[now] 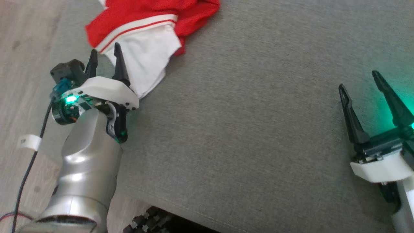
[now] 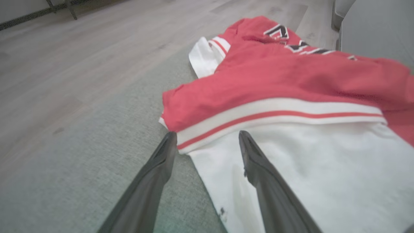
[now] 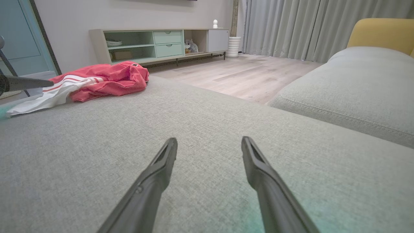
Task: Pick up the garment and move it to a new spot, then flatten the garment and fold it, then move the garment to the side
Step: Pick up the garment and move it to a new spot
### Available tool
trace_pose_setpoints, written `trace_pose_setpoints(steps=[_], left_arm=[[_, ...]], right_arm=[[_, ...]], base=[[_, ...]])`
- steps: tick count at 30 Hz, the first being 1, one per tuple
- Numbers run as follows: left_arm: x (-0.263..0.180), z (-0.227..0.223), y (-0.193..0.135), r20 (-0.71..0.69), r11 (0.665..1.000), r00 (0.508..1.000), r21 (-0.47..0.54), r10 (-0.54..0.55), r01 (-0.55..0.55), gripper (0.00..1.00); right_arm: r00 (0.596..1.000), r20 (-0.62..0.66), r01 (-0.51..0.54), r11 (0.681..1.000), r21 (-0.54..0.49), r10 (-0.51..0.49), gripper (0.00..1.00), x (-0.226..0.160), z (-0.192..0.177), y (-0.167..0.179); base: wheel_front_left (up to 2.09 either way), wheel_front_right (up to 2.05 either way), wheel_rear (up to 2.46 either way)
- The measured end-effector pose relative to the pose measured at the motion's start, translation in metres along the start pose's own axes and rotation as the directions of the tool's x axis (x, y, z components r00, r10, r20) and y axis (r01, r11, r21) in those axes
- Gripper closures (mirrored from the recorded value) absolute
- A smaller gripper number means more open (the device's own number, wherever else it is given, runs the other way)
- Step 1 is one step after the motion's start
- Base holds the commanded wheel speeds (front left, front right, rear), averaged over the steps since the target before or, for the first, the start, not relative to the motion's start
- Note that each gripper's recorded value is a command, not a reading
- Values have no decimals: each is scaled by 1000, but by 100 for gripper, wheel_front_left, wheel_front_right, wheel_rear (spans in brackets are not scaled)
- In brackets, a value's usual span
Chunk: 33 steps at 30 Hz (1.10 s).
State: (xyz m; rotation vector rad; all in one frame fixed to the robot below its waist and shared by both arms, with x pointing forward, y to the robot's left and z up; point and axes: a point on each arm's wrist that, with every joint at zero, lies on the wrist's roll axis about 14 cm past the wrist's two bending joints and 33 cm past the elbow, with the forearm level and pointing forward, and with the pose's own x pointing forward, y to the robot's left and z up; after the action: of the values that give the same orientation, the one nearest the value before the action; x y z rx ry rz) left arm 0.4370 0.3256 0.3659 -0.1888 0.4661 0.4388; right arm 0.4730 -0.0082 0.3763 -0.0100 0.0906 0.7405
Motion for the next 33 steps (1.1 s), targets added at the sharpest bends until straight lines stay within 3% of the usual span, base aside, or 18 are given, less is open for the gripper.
trace_pose_setpoints(steps=[3,4,5,12,18,24,28,33], left_arm=[[7,-11,-4,-42,1000,999,-16,-6,5,0],[10,-16,-8,-53,1000,998,-16,-16,15,41],[13,-18,-11,-52,1000,998,-15,-25,25,100],[24,-2,-17,2,998,998,-3,-59,59,100],[17,61,-19,178,994,978,37,-110,106,100],[0,85,-17,266,991,955,60,-131,119,100],[-13,122,-33,377,980,905,109,-195,165,100],[-37,175,-60,516,959,809,183,-282,218,100]], right_arm=[[1000,5,17,1000,-6,-17,0,-1,0,-7],[1000,7,26,1000,-11,-26,0,-2,0,-10],[999,9,36,999,-12,-36,0,-3,1,-13],[996,1,85,996,-23,-85,0,-12,3,-26],[992,-32,125,992,-29,-126,0,-29,9,-26],[988,-52,143,989,-35,-145,0,-46,14,-21],[990,-40,137,990,-27,-138,0,-46,20,-14],[987,-5,158,987,-6,-158,0,-49,37,-8]], base=[[0,0,0],[0,0,0],[0,0,0],[0,0,0],[0,0,0],[0,0,0],[0,0,0],[0,0,0]])
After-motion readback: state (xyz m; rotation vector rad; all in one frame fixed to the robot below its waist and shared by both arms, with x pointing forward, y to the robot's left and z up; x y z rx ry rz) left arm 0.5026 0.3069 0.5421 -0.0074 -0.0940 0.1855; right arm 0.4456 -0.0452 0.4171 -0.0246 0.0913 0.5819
